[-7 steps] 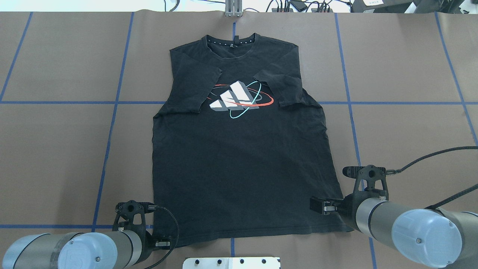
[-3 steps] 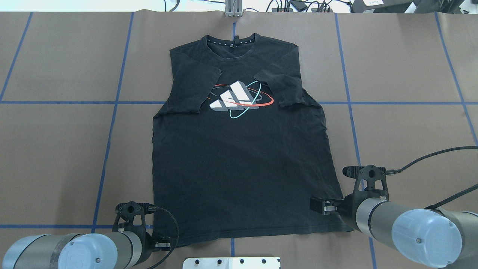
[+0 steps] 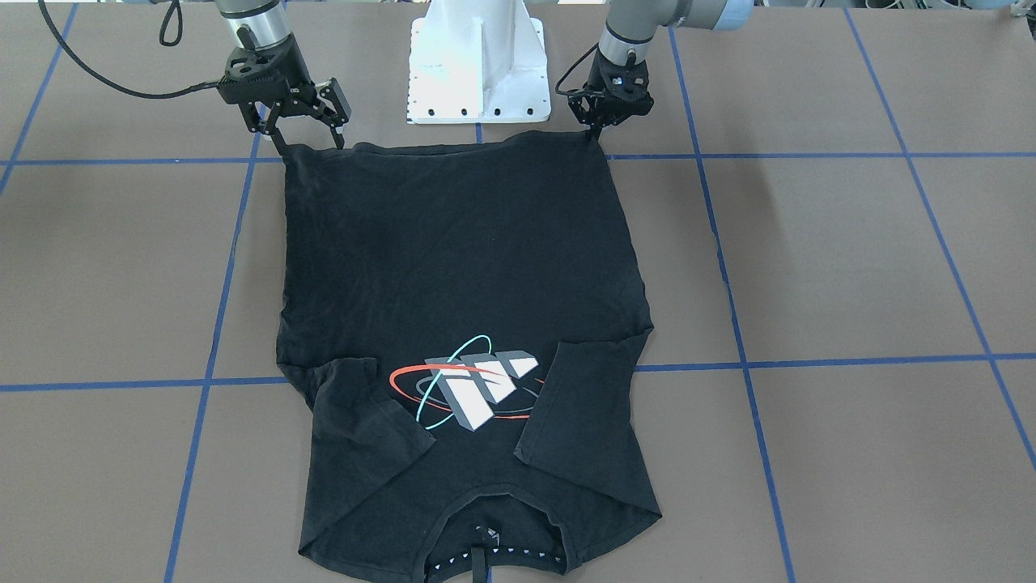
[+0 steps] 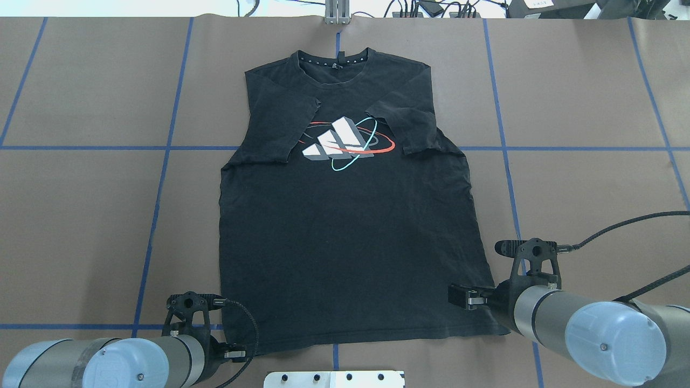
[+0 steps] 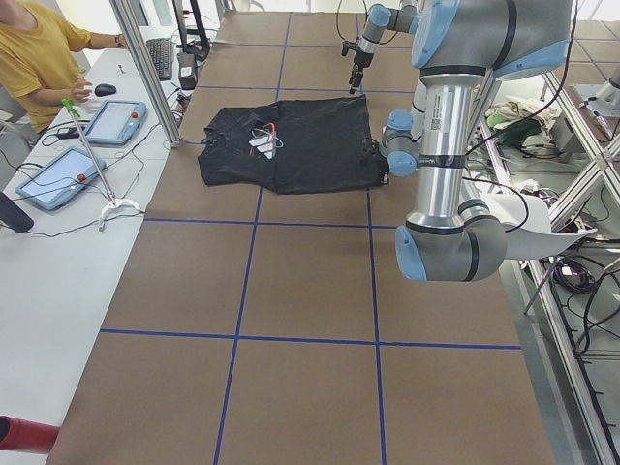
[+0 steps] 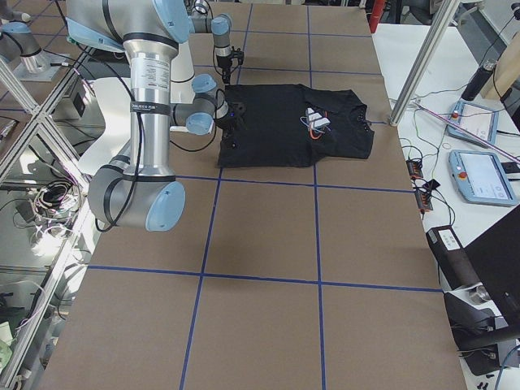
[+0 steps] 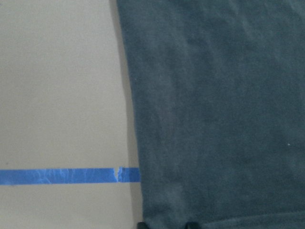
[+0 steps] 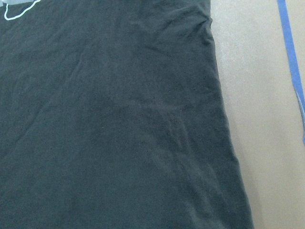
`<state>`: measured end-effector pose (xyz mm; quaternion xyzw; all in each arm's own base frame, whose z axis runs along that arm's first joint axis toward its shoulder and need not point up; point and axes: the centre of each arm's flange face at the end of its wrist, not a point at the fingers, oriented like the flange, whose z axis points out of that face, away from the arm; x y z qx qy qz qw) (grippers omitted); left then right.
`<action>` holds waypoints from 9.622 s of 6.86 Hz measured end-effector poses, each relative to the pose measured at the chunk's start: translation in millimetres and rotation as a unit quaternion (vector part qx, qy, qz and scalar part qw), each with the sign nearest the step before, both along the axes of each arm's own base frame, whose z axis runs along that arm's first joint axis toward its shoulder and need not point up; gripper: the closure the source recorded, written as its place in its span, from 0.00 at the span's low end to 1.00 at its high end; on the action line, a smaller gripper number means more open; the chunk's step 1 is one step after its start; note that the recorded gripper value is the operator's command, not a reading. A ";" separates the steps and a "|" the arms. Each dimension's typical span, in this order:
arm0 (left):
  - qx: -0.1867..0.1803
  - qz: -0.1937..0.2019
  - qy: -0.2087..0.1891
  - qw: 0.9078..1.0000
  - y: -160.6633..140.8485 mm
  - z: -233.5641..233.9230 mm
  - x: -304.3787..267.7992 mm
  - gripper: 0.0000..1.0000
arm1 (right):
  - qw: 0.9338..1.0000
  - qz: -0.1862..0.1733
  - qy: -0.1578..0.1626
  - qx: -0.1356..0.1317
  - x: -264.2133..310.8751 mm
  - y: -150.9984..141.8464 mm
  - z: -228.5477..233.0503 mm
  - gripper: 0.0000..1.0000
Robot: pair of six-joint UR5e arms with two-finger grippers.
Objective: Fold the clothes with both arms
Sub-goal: 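Lower both grippers and grasp the hem corners, then lift the hem with both grippers and fold it toward the collar, then lay the held hem down at the collar with both grippers, then open both grippers and raise them off the folded shirt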
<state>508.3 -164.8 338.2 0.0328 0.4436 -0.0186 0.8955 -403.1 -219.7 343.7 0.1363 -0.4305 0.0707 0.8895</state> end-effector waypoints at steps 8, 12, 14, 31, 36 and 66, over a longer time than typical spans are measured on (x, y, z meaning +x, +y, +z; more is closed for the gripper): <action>0.006 -0.004 0.017 1.000 -2.0 -17.6 -4.9 1.00 | 1.000 -0.004 0.020 0.001 11.9 5.7 74.2 0.06; 0.007 -0.006 0.017 1.000 -2.1 -17.1 -5.2 1.00 | 1.000 0.007 0.017 -0.009 -5.1 51.7 83.8 0.27; 0.007 -0.006 0.019 1.000 -2.1 -19.3 -5.9 1.00 | 1.000 0.007 0.014 -0.009 -10.1 64.8 84.1 0.28; 0.062 0.020 0.034 0.997 -52.1 -78.3 -87.6 1.00 | 0.998 0.021 -0.051 -0.032 20.2 6.6 21.1 1.00; 0.059 0.062 0.062 0.994 -30.7 -125.2 -141.7 1.00 | 0.982 -0.096 -0.154 -0.053 61.3 49.3 -76.0 1.00; 0.222 -0.130 -0.100 0.961 -502.8 0.0 -46.0 0.00 | 0.982 0.172 0.022 -0.073 0.4 -400.3 -14.2 0.00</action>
